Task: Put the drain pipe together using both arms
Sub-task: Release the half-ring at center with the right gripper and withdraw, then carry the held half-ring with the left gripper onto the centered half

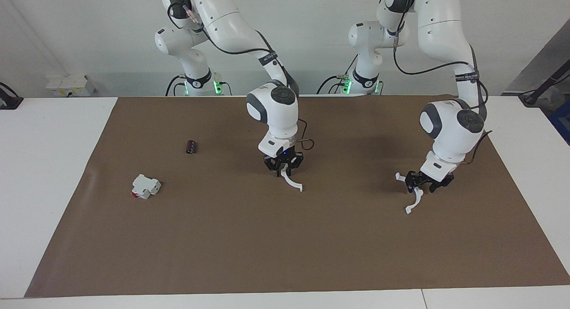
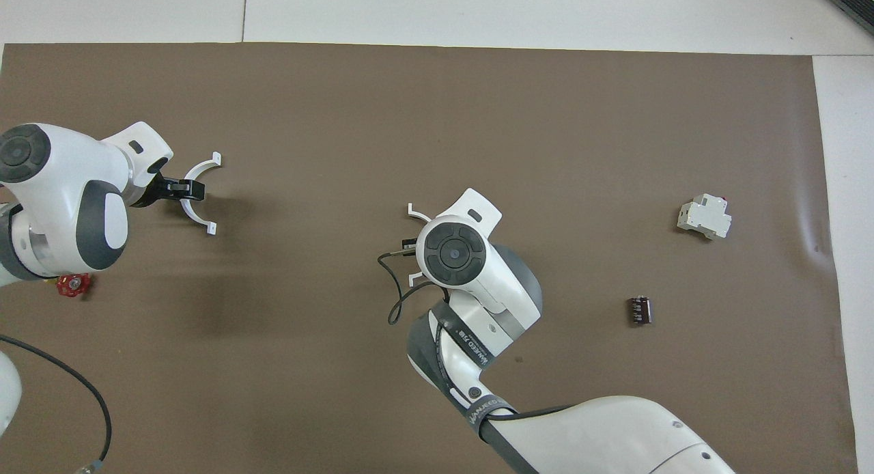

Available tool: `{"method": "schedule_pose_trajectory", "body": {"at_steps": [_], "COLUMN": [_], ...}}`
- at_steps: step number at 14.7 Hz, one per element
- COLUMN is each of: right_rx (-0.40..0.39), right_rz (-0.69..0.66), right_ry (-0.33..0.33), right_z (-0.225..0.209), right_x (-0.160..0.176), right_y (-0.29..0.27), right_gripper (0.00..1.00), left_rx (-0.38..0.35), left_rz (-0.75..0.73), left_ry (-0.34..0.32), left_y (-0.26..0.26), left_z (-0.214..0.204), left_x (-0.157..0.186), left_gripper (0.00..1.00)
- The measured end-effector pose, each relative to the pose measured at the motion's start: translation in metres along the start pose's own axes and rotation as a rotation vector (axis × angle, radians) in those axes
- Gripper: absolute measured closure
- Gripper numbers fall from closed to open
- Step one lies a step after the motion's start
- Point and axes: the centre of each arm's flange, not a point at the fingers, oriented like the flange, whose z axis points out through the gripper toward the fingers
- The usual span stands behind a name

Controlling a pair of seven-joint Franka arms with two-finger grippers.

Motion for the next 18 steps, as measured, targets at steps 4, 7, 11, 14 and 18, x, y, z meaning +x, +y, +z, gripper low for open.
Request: {"method": "schedule_pose_trajectory", "body": {"at_steps": [4,7,11,14,18], "right_rx": [0.024,0.02,-0.022,-0.059,-0.056], "right_rz": [0.021,0.115,0.182,0.21,0.227], "right_ry": [0.047,0.078,0.071,0.016,-0.048], "right_z": [-0.033,-0.088,-0.152,-0.184,-0.226], "right_x": [0.015,0.046,0.072,0.072,0.059], "right_y": [0.006,0.062,0.167,0.236,0.321], "right_gripper": [0.0,0.0,0.0,0.0,0.0], "left_rx": [0.0,-0.001,-0.002,-0.01,-0.027], "left_rz": [0.0,0.0,0.006,0.019,-0.027], "left_ry": [-0.004,-0.004,0.011,0.02,0.003], "left_y": [0.0,0.0,0.004,0.022,0.093], "left_z": [0.003,0.003,-0.006,-0.026,-0.038], "left_x": [-0.002,-0.002,0.003,0.013,0.012], "left_gripper": [0.41,0.59,0.79,0.79,0.79]}}
